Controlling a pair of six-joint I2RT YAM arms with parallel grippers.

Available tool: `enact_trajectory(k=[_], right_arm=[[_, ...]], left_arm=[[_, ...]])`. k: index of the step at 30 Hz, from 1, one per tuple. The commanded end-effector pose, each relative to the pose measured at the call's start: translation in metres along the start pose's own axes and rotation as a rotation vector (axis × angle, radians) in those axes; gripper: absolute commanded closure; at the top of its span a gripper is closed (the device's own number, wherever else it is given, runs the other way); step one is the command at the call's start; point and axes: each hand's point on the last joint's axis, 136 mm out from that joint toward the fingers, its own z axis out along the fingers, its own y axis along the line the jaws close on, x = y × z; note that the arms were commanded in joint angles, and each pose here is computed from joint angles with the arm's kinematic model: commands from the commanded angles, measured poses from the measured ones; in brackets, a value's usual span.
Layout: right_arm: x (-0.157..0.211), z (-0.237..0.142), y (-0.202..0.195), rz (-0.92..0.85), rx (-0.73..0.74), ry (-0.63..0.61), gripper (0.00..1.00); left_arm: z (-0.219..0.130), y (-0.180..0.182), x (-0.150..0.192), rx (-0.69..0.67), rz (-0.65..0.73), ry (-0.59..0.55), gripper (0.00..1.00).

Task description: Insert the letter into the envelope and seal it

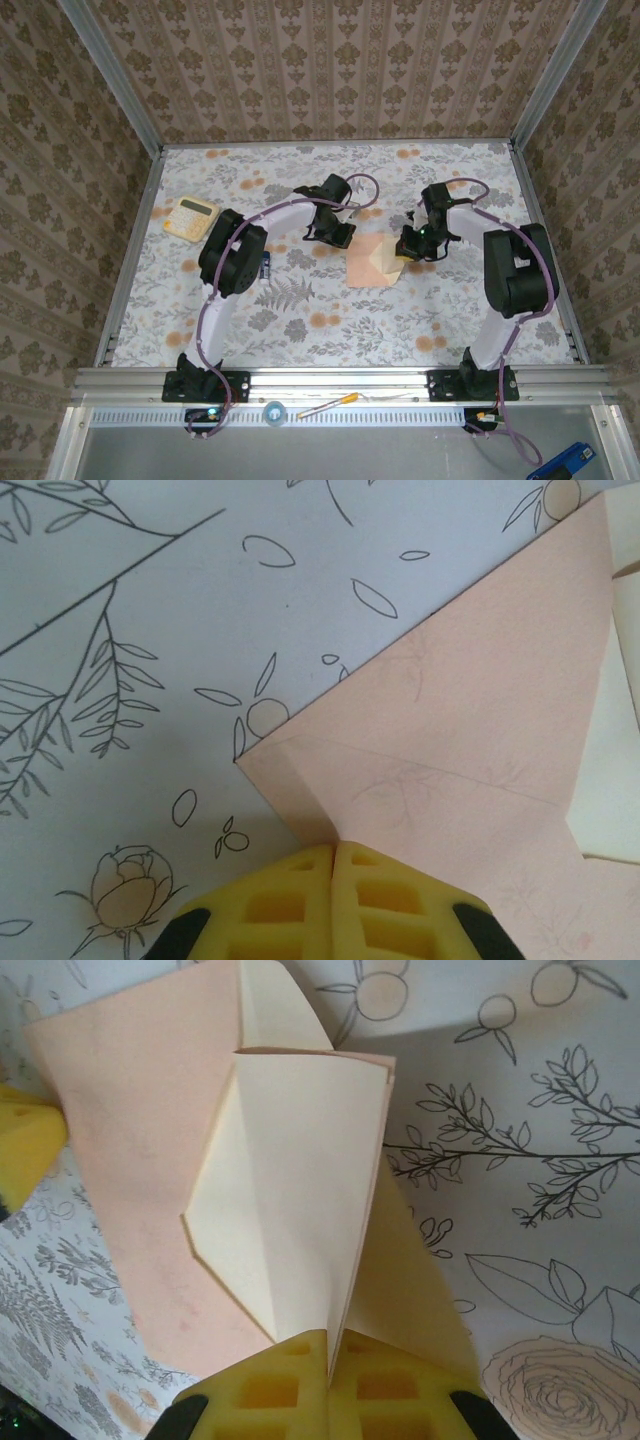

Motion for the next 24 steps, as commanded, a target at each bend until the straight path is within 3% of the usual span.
enact_trajectory(k=[1, 24], right_arm=[[0.012, 0.011, 0.001, 0.013, -0.034, 0.06, 1.0], [0.021, 0.004, -0.01, 0.015, 0.038, 0.085, 1.0]], left_arm=[[0.017, 0.024, 0.044, -0.1, -0.028, 0.159, 1.0], [0.019, 0.023, 0.047, -0.103, -0.024, 0.167, 1.0]])
